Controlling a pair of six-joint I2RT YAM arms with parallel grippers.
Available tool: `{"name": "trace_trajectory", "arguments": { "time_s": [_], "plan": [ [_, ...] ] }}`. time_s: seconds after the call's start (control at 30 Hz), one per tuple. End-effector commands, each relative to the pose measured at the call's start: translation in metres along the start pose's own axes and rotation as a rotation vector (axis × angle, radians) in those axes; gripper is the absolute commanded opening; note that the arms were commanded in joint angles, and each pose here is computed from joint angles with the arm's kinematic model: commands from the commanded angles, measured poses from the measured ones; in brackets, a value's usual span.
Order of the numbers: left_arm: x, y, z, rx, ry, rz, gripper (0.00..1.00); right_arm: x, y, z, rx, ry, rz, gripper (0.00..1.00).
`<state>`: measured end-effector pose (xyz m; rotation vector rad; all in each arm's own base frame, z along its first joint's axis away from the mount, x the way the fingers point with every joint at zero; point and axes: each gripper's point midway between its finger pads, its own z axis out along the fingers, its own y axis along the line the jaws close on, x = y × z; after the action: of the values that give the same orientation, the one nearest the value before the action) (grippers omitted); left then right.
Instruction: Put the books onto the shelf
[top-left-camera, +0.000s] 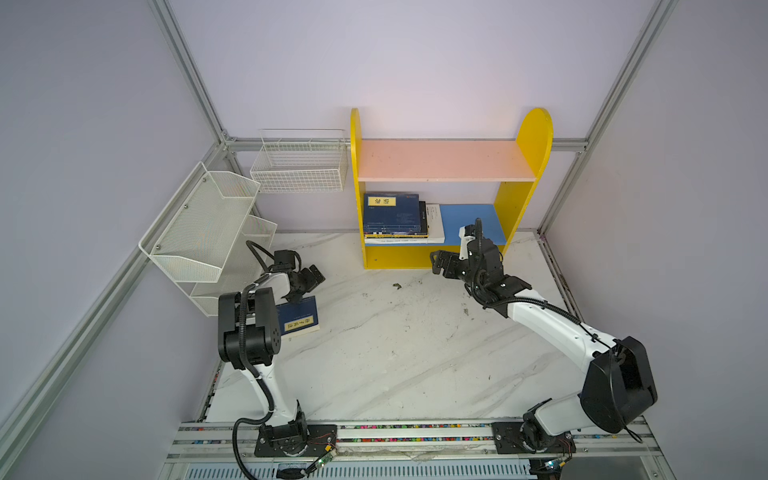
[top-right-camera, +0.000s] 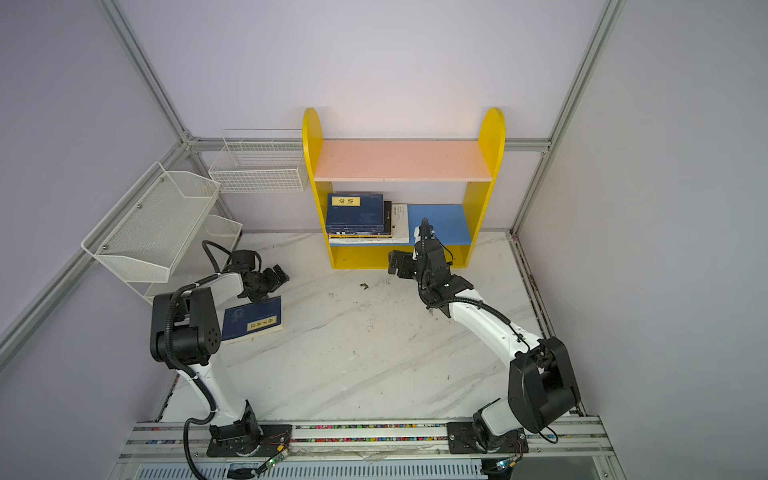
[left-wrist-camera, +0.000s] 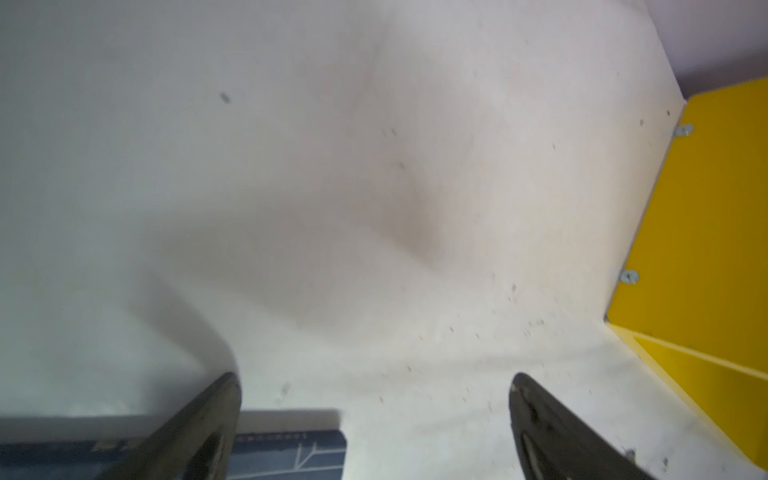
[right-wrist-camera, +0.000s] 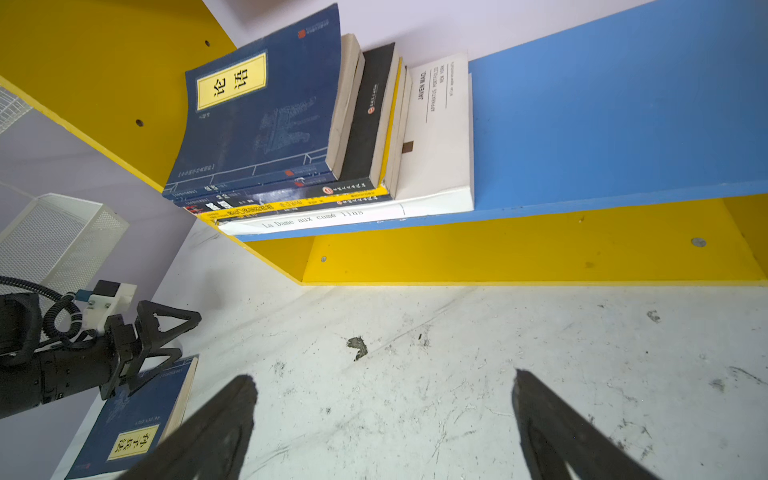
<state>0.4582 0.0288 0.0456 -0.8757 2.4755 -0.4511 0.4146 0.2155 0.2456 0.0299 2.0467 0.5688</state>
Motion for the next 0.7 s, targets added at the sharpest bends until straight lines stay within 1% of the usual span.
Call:
{"name": "trace_trajectory", "arguments": {
  "time_s": [0.0,0.1,0.2,0.33,0.37,0.43,0.47,0.57,0.67],
  "plan": [
    [0.083,-0.012,0.008,0.015,0.224,-0.038,1.00,-0.007,0.012,-0.005,-0.059,-0.036,0.016,0.97],
    [0.090,-0.028,-0.002,0.014,0.190,0.000,1.00,-0.002,0.012,-0.005,-0.069,-0.031,0.024,0.97],
    [0.076,-0.022,-0.022,-0.037,0.076,0.013,1.00,0.002,0.012,-0.005,-0.073,-0.020,0.027,0.97],
    [0.042,0.006,-0.062,-0.226,-0.111,0.128,1.00,0.008,0.009,-0.008,-0.071,-0.009,0.032,0.97],
    [0.034,0.013,-0.070,-0.269,-0.143,0.167,1.00,0.008,0.009,-0.009,-0.072,-0.008,0.033,0.97],
    [0.021,0.032,-0.082,-0.360,-0.177,0.201,1.00,0.010,0.007,-0.010,-0.068,-0.002,0.031,0.97],
    [0.017,0.045,-0.085,-0.396,-0.175,0.192,1.00,0.011,0.008,-0.011,-0.068,0.000,0.031,0.97],
    [0.009,0.080,-0.087,-0.426,-0.166,0.119,1.00,0.011,0.007,-0.011,-0.064,0.005,0.026,0.97],
    [0.006,0.112,-0.085,-0.476,-0.162,0.088,1.00,0.010,0.007,-0.012,-0.058,0.008,0.022,0.97]
  ]
}}
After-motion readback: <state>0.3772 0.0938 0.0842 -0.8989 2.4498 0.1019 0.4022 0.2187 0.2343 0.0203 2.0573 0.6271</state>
